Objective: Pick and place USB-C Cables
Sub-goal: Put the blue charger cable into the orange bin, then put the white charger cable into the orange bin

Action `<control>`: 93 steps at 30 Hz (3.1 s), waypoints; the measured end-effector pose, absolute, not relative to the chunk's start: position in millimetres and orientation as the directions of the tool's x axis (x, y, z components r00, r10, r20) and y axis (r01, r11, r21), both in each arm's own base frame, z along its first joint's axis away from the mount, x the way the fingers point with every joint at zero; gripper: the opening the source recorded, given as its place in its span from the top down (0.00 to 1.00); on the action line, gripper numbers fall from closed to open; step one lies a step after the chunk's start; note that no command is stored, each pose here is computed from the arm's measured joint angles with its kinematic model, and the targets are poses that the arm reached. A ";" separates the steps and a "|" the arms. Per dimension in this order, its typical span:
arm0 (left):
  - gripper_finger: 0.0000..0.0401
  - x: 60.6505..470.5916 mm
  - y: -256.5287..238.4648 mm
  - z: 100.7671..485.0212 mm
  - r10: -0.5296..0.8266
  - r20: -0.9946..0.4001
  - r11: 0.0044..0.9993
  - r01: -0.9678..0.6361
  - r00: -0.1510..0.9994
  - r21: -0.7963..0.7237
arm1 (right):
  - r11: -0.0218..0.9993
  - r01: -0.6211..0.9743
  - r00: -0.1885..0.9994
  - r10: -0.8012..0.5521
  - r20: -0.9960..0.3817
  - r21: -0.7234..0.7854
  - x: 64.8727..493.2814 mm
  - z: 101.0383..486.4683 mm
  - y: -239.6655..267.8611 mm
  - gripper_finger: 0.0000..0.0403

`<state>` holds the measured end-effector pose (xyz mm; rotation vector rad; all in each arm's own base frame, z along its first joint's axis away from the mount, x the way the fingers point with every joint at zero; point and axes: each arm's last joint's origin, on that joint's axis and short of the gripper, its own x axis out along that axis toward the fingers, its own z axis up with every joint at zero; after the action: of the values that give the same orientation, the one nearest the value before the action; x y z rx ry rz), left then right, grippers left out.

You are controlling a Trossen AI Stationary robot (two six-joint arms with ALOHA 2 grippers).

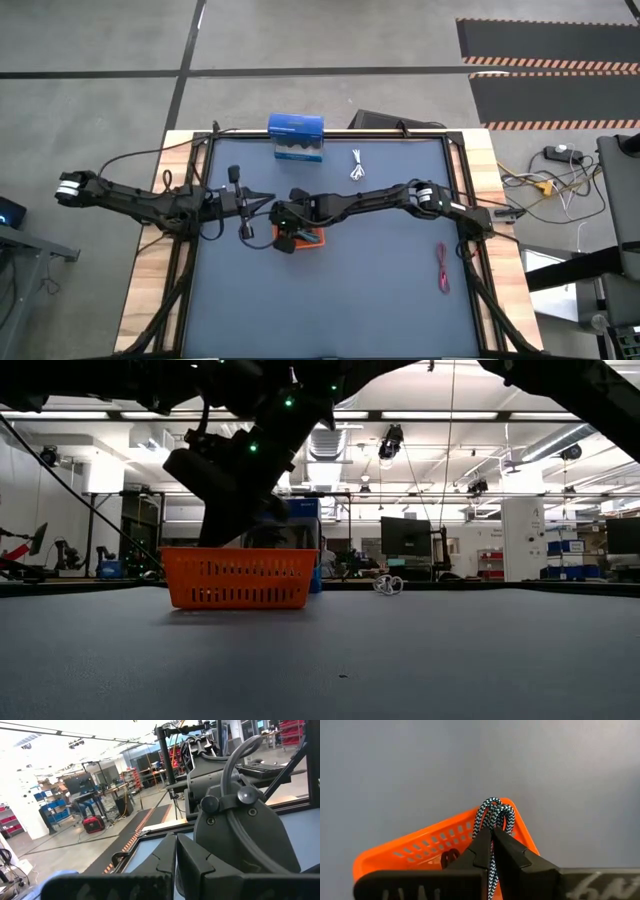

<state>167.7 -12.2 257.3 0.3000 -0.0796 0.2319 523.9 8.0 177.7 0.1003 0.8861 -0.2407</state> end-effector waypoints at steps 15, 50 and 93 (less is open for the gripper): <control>1.00 167.5 -12.2 257.3 0.214 0.110 0.929 -0.237 0.971 0.284 | 0.969 0.247 0.600 -0.163 -0.784 -0.013 519.4 153.7 8.2 0.98; 1.00 168.1 -12.3 258.0 0.214 0.116 0.931 -0.238 0.970 0.277 | 0.976 0.214 0.572 -0.148 -0.807 -0.028 511.1 188.9 25.3 0.98; 1.00 168.1 -12.3 257.8 0.214 0.115 0.932 -0.238 0.970 0.274 | 0.959 0.243 0.424 -0.239 -0.873 -0.144 474.2 232.1 25.9 0.84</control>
<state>168.1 -12.3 257.8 0.2907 -0.0835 0.2312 474.2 25.9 232.1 0.0042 1.0919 -0.3014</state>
